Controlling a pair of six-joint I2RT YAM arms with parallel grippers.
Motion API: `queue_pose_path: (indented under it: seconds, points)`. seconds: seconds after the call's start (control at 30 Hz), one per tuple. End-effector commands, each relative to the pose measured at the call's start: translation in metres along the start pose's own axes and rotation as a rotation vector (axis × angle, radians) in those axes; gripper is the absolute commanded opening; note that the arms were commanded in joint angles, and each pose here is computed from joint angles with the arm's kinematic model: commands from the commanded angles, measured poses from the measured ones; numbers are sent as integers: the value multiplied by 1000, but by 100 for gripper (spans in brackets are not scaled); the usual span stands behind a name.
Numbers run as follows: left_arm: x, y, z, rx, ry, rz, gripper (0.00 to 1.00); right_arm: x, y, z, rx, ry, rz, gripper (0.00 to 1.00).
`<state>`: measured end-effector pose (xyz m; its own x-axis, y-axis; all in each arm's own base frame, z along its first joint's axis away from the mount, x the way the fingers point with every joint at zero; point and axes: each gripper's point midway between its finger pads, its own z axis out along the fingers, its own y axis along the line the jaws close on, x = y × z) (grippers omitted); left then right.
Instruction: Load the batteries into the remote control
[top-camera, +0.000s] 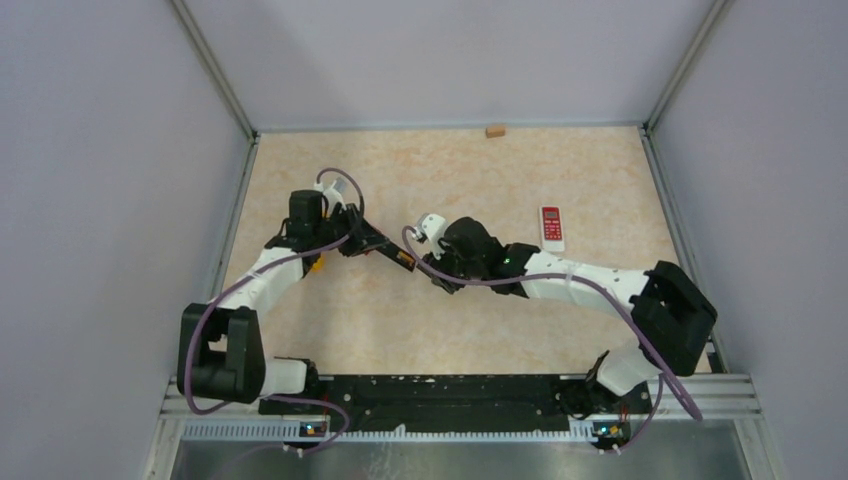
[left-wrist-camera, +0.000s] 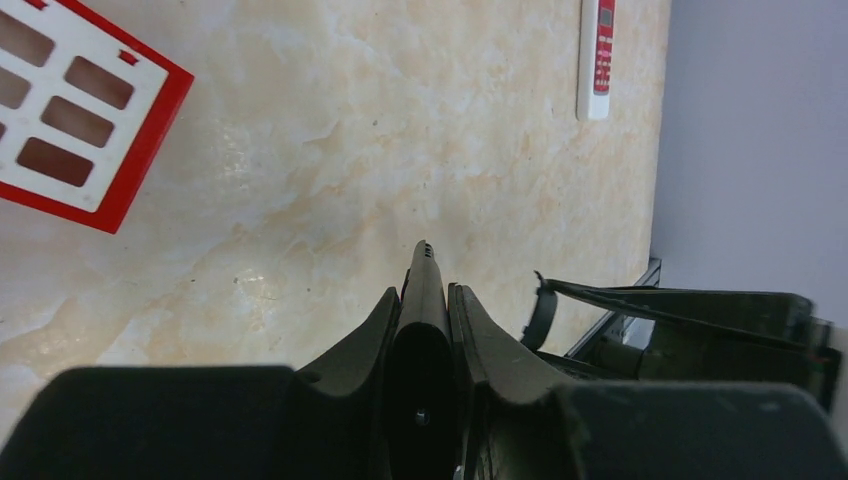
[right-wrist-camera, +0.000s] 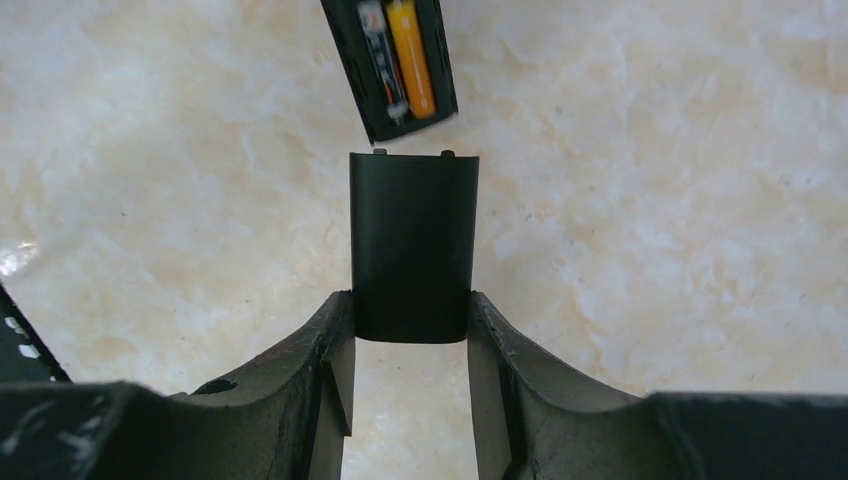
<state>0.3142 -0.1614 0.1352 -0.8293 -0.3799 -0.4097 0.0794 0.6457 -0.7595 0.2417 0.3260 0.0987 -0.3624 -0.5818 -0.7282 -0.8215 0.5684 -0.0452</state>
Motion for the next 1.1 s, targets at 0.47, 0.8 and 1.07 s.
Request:
queue_pose_path:
  seconds: [0.47,0.8,1.07]
  points:
    - [21,-54,-2,199,37,229,0,-46,23,-19,-56,-165,-156,24]
    - [23,-58,-6,215,39,248,0,-43,14,-7,-3,-129,-125,24]
    - [23,-59,-7,219,37,253,0,-52,16,-6,-11,-163,-115,24]
